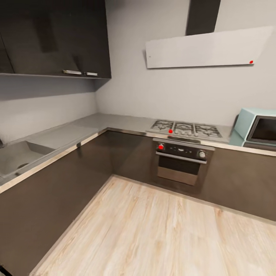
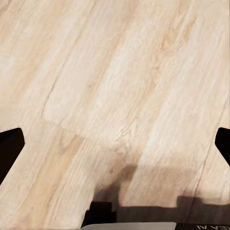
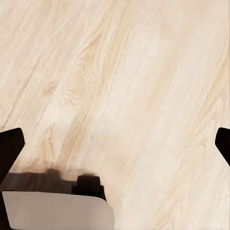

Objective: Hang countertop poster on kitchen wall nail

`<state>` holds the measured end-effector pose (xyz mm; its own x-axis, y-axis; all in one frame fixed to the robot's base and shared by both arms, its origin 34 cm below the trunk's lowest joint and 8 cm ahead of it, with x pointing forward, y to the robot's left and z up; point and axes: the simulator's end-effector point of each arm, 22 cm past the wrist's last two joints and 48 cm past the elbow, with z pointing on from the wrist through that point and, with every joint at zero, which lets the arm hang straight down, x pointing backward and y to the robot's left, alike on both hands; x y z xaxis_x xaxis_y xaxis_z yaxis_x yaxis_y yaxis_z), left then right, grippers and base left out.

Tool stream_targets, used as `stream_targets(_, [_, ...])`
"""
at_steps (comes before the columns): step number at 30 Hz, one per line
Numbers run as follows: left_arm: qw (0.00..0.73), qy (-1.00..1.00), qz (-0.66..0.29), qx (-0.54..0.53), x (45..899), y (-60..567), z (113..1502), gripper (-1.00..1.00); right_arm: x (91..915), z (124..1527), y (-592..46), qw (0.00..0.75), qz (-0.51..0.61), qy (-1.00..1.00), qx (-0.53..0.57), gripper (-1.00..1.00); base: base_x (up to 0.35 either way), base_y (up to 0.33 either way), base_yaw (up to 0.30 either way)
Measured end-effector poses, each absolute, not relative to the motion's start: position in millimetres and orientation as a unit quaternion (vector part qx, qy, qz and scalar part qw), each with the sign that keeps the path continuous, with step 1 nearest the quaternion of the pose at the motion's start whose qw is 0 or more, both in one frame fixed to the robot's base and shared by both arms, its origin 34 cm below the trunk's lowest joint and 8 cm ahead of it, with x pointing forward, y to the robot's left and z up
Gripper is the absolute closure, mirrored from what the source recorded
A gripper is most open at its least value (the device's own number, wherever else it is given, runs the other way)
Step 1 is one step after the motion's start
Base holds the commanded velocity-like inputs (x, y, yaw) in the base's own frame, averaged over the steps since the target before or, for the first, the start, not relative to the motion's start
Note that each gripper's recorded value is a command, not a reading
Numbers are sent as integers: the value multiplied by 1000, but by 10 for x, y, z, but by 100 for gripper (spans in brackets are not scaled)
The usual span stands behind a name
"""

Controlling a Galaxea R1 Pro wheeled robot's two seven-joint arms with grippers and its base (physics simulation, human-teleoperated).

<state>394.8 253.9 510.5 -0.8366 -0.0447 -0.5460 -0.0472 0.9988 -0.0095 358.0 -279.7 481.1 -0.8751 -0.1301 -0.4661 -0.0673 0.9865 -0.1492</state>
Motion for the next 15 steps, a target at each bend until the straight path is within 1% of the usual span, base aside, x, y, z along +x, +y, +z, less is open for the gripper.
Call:
stream_targets(3, [285, 958, 2, -24, 3948, 2539, 5105, -100, 3578, 4810, -2797, 244, -64, 966, -51, -100, 13, -9, 237])
stream_targets(7, [284, 958, 3, -25, 3946, 2542, 5104, -100, 3572, 4807, -2802, 243, -63, 967, -51, -100, 121, -110, 93])
stream_targets(10, [284, 958, 3, -26, 3944, 2553, 5104, -100, 3569, 4807, -2827, 242, -64, 967, -52, -100, 192, -214, 27])
stream_targets(15, [284, 958, 4, -27, 3943, 2556, 5103, -100, 3570, 4807, -2824, 243, -64, 967, -51, -100, 169, -288, 17])
